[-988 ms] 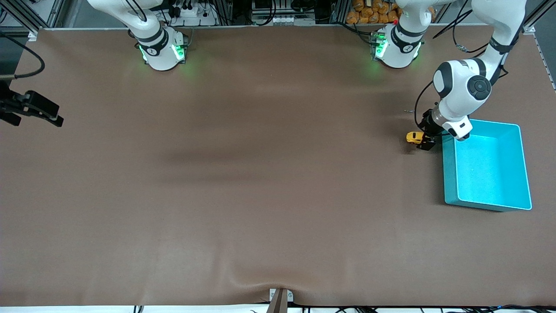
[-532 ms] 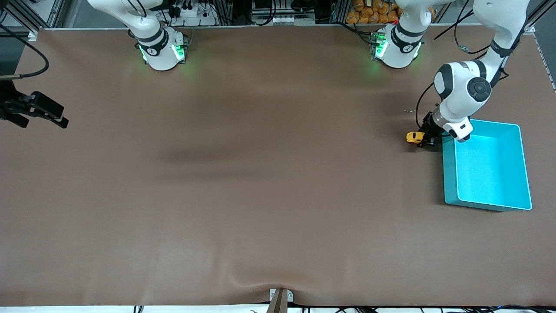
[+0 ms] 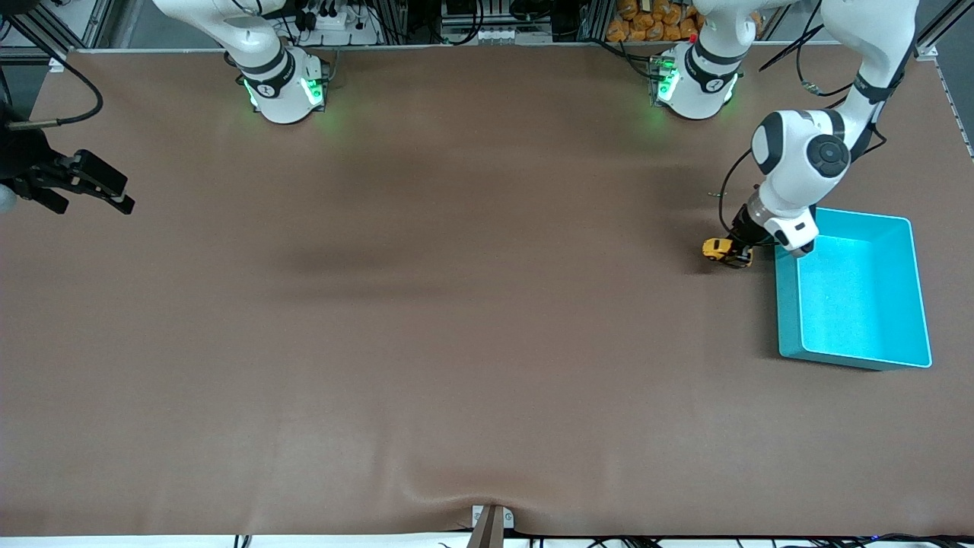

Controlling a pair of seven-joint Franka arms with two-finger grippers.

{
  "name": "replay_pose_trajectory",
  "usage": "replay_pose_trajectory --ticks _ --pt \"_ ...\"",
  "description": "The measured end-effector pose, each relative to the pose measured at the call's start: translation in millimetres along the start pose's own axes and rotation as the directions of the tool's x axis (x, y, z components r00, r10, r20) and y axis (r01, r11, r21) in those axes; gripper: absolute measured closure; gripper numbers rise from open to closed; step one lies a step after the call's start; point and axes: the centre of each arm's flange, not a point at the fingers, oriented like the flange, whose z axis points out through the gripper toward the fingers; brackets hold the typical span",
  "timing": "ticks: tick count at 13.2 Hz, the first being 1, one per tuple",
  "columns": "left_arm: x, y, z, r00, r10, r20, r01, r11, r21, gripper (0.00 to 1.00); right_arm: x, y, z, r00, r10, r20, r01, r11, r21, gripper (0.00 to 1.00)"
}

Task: Wind and store yellow beetle car
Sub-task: 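Lower the left gripper and close it on the yellow car, then lift the car with the left gripper and lower it into the bin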

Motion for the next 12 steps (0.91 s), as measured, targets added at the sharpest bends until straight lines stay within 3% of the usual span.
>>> replay_pose_trajectory --ticks 3,7,12 --pt "-8.6 22.2 -21.8 0.994 0.099 -0.038 -0.1 0.995 -0.014 0.54 0.1 -0.1 0.4 1.0 0.0 -0.004 0.0 1.0 0.0 0.0" --pt "4.5 73.8 -78.8 0.976 0.202 -0.085 -0.197 0.978 0.065 0.54 -0.7 1.0 -1.3 1.0 0.002 -0.006 -0.002 1.0 0.0 0.0" --pt "40.0 102.8 -129.1 0.929 0.362 -0.074 -0.35 0.927 0.132 0.54 -7.1 17.5 -1.0 0.998 0.031 0.049 -0.031 1.0 -0.007 0.0"
